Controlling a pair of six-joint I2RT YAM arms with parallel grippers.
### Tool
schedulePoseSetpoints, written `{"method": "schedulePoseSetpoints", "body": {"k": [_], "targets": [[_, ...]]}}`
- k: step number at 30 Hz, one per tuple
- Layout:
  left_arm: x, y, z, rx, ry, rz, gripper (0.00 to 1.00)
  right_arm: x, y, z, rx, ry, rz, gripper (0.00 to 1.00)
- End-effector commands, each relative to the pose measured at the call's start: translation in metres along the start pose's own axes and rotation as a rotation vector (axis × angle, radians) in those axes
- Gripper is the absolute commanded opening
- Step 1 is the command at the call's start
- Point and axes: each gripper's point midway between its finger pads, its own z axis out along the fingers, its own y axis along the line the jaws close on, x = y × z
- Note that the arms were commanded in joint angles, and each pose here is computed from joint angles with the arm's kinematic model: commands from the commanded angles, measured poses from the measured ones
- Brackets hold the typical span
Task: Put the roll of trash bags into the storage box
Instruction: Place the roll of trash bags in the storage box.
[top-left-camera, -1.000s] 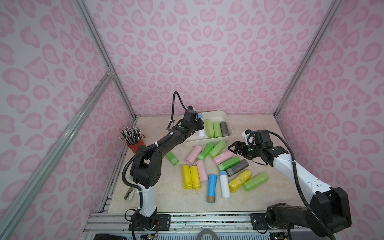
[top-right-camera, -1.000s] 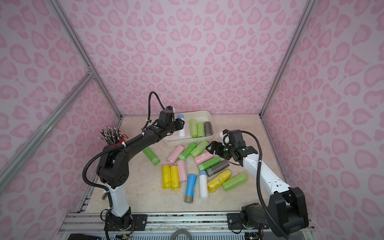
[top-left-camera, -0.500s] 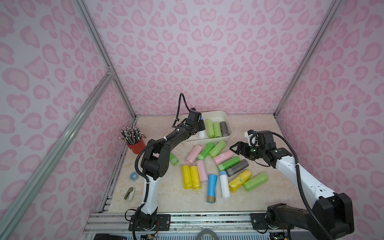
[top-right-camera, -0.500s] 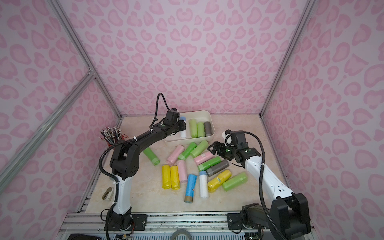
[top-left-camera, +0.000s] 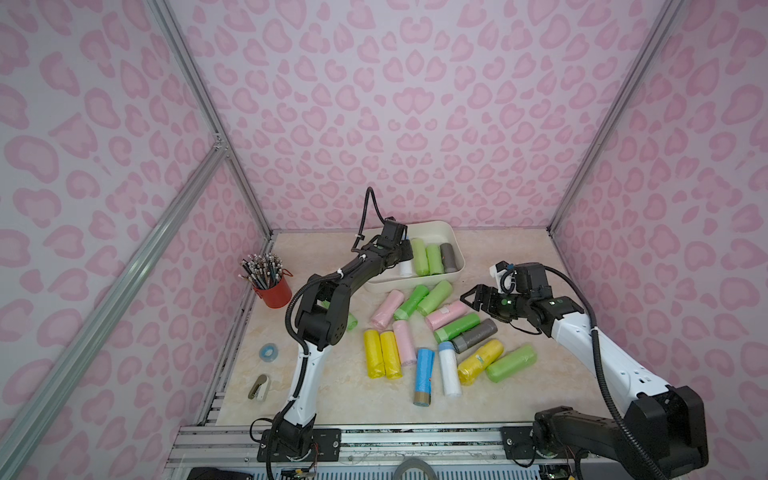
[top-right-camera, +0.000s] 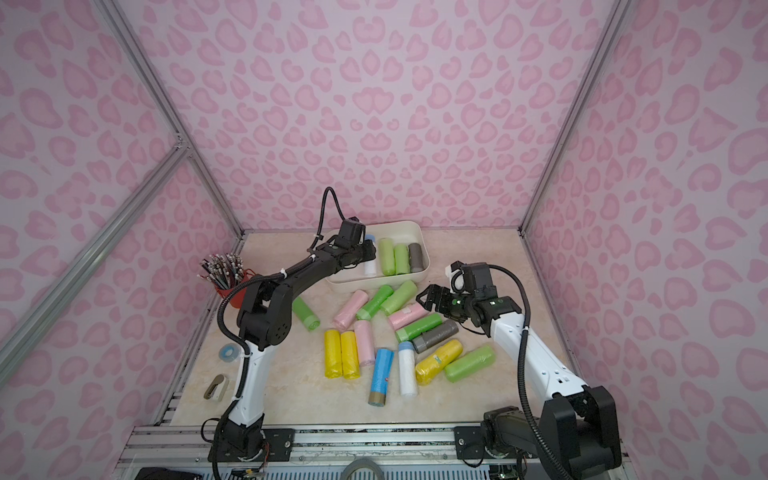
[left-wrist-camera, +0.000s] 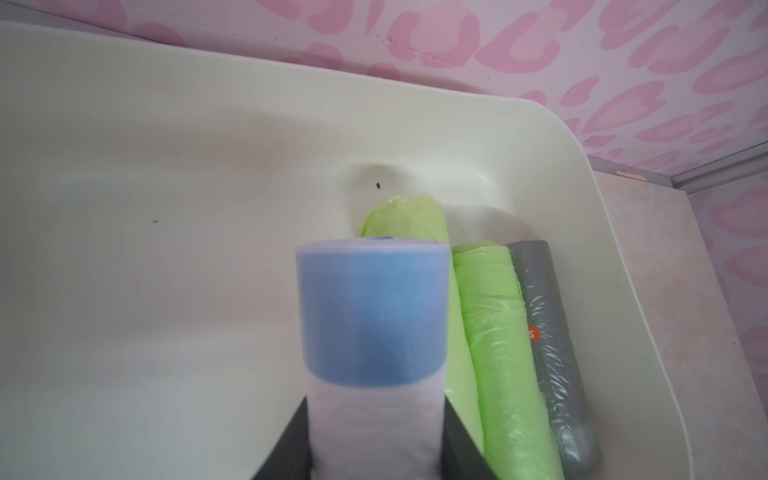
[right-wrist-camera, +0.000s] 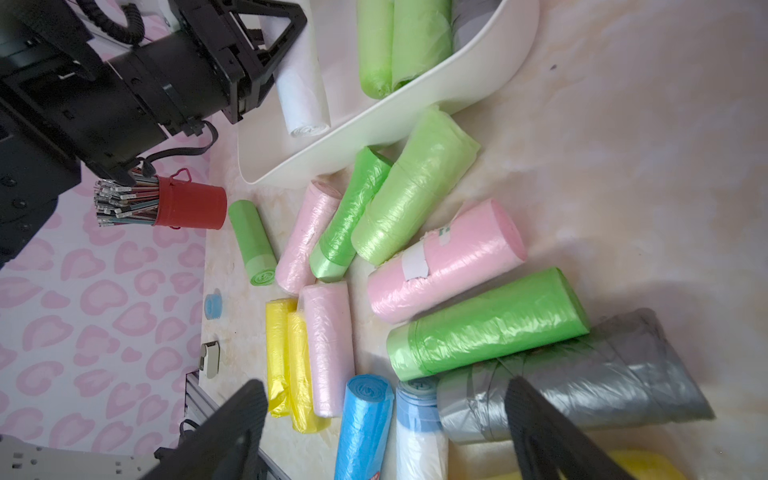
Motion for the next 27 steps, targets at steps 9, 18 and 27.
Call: {"method": "schedulePoseSetpoints", "body": {"k": [9, 18, 27], "targets": [[0.006, -0.001, 0.012, -0.016, 0.015, 0.017, 0.53, 0.005, -0.005, 0.003, 0.009, 0.020, 0.001, 0.91], [0.000, -0.015, 0.001, -0.016, -0.014, 0.052, 1.00, 0.004, -0.005, 0.002, 0.012, 0.019, 0.006, 0.91], [-0.006, -0.017, -0.017, -0.018, -0.046, 0.058, 1.00, 0.003, -0.005, 0.004, 0.012, 0.025, 0.011, 0.91]]}}
